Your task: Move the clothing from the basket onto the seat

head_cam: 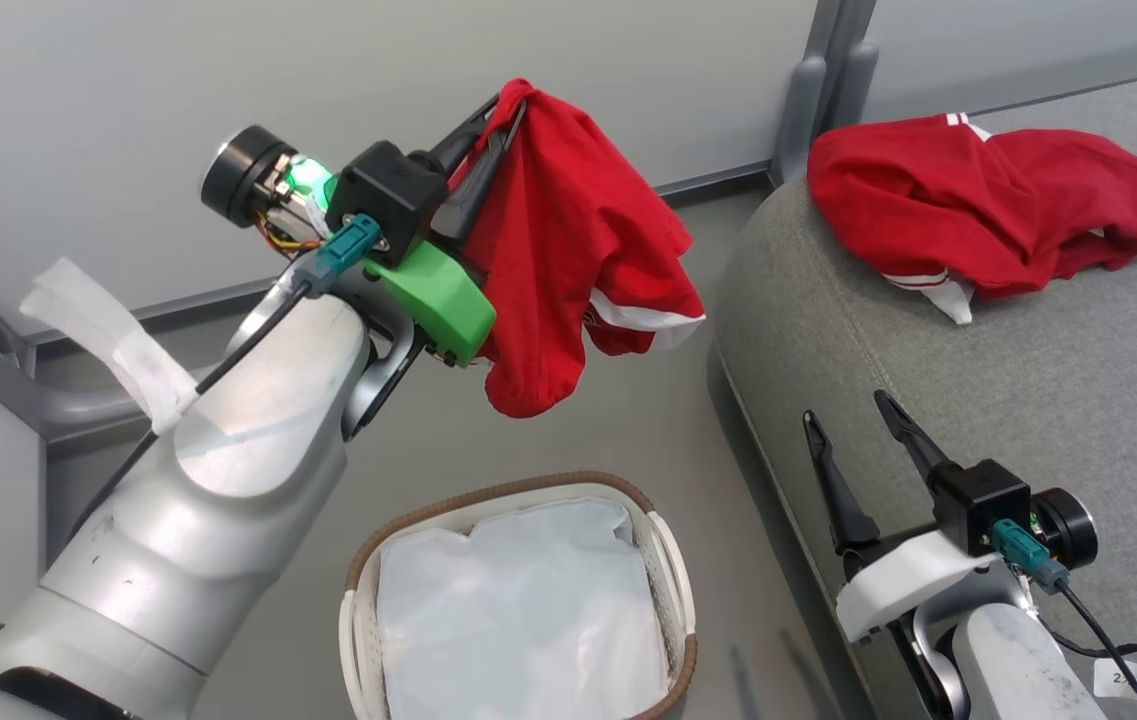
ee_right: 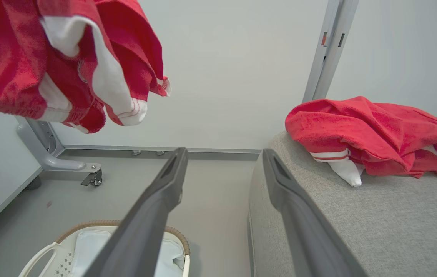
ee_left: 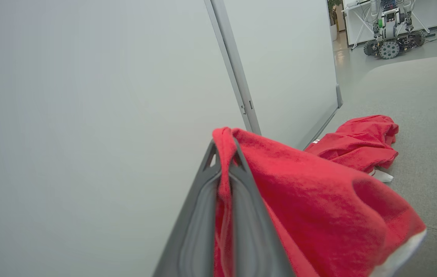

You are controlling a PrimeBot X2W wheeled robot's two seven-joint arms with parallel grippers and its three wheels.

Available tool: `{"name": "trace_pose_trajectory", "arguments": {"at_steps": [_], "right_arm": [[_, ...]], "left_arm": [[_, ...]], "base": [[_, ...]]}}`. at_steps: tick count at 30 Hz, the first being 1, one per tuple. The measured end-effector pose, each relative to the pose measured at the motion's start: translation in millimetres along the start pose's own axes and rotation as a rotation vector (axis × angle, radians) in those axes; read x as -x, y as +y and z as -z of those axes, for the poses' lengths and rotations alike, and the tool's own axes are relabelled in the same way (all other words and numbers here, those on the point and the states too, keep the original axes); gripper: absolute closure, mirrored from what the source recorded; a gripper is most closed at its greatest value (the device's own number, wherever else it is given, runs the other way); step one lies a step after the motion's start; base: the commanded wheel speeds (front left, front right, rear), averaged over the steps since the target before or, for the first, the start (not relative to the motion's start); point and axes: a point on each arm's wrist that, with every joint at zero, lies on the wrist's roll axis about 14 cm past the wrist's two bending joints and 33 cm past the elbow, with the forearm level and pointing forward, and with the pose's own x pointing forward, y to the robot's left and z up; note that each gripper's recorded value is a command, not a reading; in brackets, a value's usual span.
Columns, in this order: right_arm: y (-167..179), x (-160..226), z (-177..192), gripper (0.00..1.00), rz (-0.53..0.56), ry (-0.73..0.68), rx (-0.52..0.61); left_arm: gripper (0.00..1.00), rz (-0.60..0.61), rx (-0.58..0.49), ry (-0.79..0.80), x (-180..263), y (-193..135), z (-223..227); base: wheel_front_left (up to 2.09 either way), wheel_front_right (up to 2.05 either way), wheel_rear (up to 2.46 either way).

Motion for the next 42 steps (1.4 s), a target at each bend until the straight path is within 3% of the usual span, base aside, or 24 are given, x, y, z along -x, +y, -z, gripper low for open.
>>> {"name": "trace_pose_trajectory", "arguments": {"at_steps": [6, 12, 26, 27, 28, 31, 42], "right_arm": [[15, 6, -16, 0.0, -0.042, -0.043, 0.003], [52, 6, -18, 0.0, -0.158, -0.046, 0.016], [103, -37, -103, 0.0, -0.326, -0.27, 0.104], [105, -38, -106, 0.34, -0.333, -0.278, 0.107], [107, -39, -109, 0.59, -0.339, -0.284, 0.11], [113, -42, -116, 1.0, -0.355, -0.3, 0.119], [119, -41, -124, 1.0, -0.371, -0.324, 0.124]], "left_arm": [[1.0, 0.01, -0.069, -0.065, -3, -2, -44], [1.0, 0.03, -0.081, -0.095, -5, -15, -69], [1.0, 0.05, -0.092, -0.101, 5, -30, -79], [1.0, 0.05, -0.088, -0.098, 7, -32, -77], [1.0, 0.052, -0.082, -0.095, 9, -33, -75], [1.0, 0.05, -0.062, -0.084, 15, -37, -69], [1.0, 0.01, 0.04, -0.053, 32, -36, -46]], "base": [[0.0, 0.0, 0.0], [0.0, 0.0, 0.0], [0.0, 0.0, 0.0], [0.0, 0.0, 0.0], [0.0, 0.0, 0.0], [0.0, 0.0, 0.0], [0.0, 0.0, 0.0]]}}
